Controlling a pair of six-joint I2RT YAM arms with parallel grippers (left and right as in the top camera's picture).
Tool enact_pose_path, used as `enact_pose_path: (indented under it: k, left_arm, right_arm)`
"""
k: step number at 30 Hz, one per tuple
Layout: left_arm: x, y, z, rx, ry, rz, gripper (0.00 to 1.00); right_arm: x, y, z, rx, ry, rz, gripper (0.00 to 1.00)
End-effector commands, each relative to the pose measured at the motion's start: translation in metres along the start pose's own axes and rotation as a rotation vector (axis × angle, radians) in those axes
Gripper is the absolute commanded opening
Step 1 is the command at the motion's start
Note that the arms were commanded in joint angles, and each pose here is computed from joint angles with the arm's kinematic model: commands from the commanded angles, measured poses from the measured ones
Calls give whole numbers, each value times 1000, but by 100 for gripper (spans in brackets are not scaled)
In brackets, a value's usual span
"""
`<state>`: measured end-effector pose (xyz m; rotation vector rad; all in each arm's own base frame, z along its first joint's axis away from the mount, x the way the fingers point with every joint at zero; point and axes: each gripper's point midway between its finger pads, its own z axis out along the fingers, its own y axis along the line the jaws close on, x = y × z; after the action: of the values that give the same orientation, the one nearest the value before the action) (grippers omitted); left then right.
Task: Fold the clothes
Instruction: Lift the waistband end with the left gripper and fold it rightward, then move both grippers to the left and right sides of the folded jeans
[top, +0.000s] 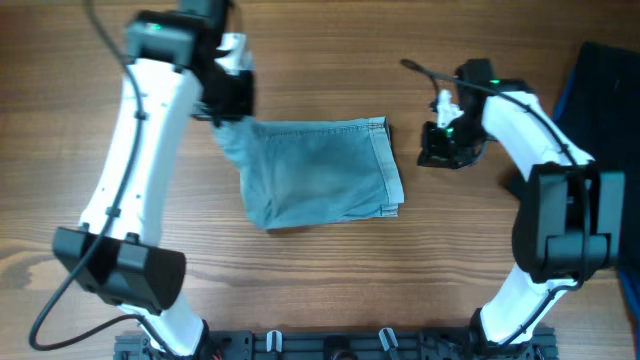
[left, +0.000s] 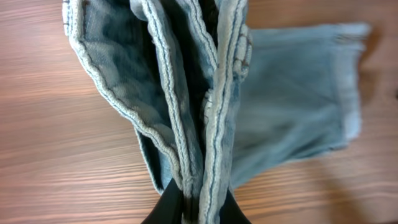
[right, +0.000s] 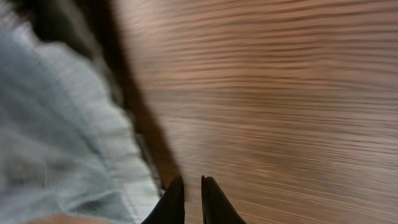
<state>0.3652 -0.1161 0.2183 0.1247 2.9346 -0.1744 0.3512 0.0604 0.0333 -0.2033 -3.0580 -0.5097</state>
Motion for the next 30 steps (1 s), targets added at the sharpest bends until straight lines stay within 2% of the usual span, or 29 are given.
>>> enact_pose_path:
  k: [1,6,12,14,15,18,23,27,30]
  left_arm:
    - [7,-70,-2,90,-20,27,5]
    - [20,-128,47,107,35,14,5]
    - [32,-176,117,95,102,-33,5]
    - [40,-190,137,89,121,-1,13]
    - [45,-196,144,85,132,13,30]
    - [49,-200,146,81,132,34,46]
    - [38,-177,112,90,111,-17,48]
    - [0,-110,74,44,9,-160,56]
    - [-10,-68,74,-10,20,-230,64]
  right_arm:
    - [-12,-19,-21,0,-61,117,12]
    - [-11,-27,-23,1,-57,140,12]
    - [-11,-27,-23,1,-57,139,11]
    - [-11,-27,-23,1,-57,138,11]
    - [-11,-27,-23,1,-57,134,11]
    - [-11,-27,-23,2,-56,118,11]
    - [-10,-27,-23,2,-54,117,11]
    - [-3,-21,-23,-30,-25,77,12]
    - [4,1,-23,-146,4,-31,17]
